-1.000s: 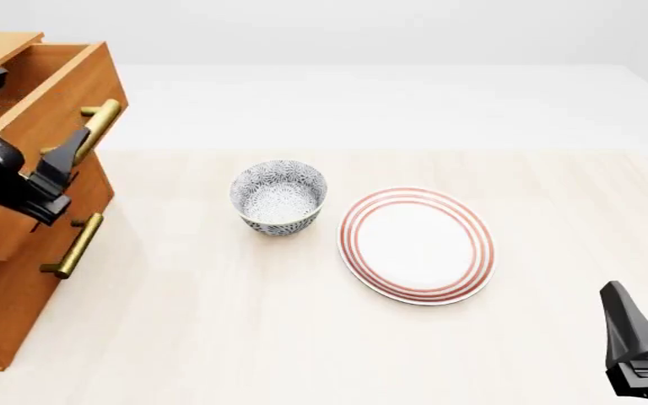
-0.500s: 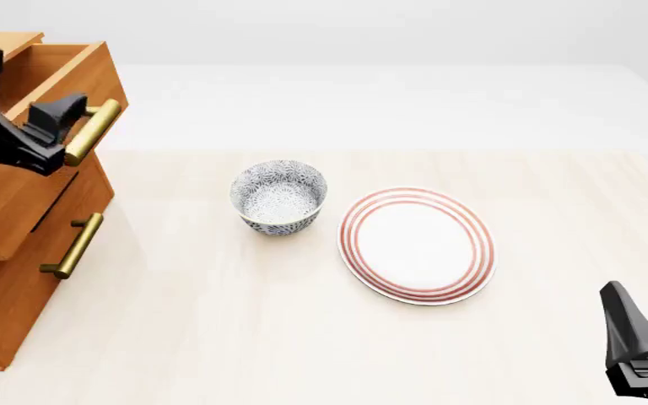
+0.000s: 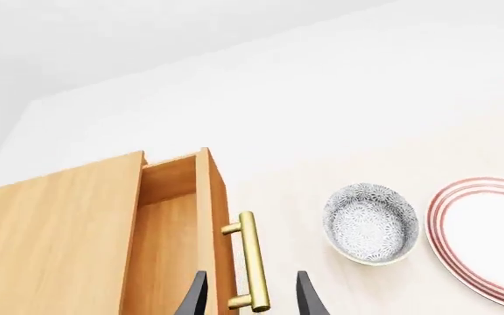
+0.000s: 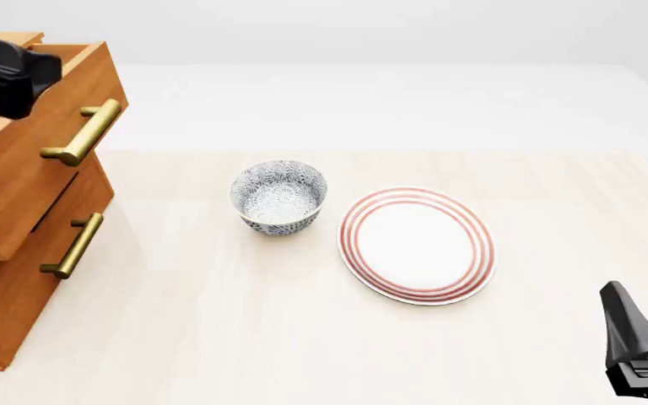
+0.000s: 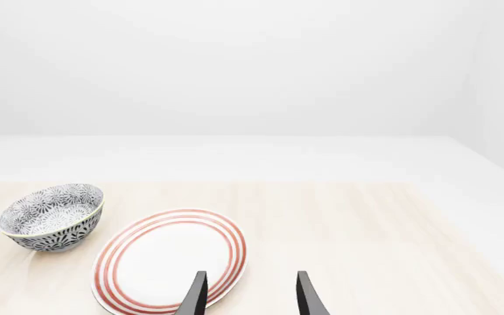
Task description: Open the top drawer of the cabinet.
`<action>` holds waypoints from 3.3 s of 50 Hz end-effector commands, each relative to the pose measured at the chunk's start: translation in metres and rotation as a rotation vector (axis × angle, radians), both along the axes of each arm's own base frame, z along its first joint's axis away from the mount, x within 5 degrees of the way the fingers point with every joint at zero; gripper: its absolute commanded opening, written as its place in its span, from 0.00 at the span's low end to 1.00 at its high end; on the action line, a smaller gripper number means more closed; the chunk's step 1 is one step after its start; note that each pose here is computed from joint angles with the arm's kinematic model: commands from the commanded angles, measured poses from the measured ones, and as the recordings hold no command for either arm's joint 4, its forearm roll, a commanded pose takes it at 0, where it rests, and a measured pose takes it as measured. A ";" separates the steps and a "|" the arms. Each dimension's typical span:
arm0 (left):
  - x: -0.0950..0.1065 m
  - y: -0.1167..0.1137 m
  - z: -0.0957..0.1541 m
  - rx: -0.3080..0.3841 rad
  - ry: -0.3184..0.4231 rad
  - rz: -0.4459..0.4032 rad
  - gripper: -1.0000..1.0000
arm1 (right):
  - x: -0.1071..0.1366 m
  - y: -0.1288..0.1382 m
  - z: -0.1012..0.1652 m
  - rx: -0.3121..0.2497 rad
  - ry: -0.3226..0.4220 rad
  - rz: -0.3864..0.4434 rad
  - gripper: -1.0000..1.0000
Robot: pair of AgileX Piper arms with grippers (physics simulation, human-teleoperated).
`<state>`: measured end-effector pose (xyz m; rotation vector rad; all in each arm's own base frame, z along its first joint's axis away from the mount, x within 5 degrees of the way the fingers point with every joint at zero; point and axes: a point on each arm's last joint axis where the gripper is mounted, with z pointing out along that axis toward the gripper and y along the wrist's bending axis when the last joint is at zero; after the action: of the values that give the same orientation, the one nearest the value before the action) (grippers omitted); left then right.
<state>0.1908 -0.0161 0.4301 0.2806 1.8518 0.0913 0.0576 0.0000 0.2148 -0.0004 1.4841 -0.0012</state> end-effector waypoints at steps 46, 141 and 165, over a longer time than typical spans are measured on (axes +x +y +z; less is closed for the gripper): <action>0.028 0.023 0.001 -0.178 0.294 0.202 1.00 | 0.000 0.000 0.000 0.000 0.000 0.000 1.00; 0.058 0.010 -0.053 -0.190 0.384 0.169 1.00 | 0.000 0.000 0.000 0.000 0.000 0.000 1.00; 0.058 -0.010 -0.049 -0.201 0.395 0.105 1.00 | 0.000 0.000 0.000 0.000 0.000 0.000 1.00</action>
<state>0.2479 -0.0172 0.3830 0.0728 2.2349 -0.0374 0.0576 0.0000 0.2148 -0.0004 1.4842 -0.0012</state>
